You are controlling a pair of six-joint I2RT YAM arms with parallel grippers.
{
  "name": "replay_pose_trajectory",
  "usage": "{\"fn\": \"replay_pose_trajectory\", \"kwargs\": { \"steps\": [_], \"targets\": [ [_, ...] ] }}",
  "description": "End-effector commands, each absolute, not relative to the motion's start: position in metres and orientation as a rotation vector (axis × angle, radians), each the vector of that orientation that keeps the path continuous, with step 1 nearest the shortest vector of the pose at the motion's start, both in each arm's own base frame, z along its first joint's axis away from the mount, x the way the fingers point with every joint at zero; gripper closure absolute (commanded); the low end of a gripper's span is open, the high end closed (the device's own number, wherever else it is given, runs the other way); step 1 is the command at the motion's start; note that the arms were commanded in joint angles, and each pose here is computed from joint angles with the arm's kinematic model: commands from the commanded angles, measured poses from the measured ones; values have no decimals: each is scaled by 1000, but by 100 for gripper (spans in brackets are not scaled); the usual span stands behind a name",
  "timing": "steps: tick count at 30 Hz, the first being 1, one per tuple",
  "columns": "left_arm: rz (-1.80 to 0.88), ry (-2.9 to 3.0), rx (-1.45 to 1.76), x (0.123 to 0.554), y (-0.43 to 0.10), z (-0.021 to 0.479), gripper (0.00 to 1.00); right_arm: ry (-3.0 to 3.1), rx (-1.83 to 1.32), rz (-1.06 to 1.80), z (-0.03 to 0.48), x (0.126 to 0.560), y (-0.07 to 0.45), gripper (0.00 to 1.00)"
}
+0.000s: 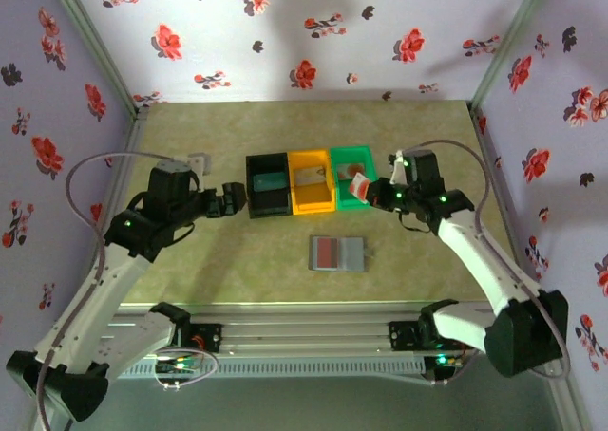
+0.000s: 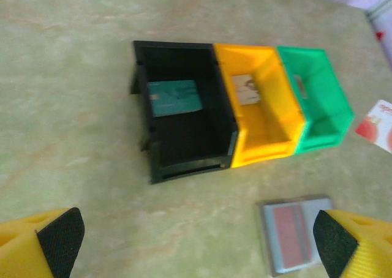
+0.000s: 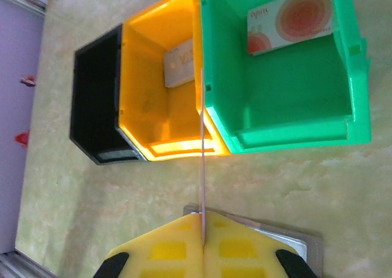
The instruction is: Take the credit cards out of the card holder
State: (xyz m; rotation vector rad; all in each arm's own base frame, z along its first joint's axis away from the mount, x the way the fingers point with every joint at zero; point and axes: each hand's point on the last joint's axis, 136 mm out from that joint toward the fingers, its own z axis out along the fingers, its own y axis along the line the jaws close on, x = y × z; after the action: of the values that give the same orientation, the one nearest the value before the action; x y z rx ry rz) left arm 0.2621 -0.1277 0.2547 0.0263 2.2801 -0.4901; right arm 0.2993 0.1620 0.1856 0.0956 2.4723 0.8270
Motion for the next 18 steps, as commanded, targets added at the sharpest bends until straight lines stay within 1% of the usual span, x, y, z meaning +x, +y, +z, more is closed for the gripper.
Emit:
{"fn": "replay_pose_trajectory", "kwargs": {
  "steps": [1, 9, 18],
  "targets": [
    [-306, 2317, -14, 261, -99, 235, 0, 2541, 50, 758, 173, 308, 160, 100],
    [-169, 2336, -21, 260, -79, 220, 0, 2634, 35, 644, 149, 351, 163, 100],
    [-134, 2364, -11, 261, -77, 212, 0, 2741, -18, 566, 126, 388, 171, 100]
  ]
}}
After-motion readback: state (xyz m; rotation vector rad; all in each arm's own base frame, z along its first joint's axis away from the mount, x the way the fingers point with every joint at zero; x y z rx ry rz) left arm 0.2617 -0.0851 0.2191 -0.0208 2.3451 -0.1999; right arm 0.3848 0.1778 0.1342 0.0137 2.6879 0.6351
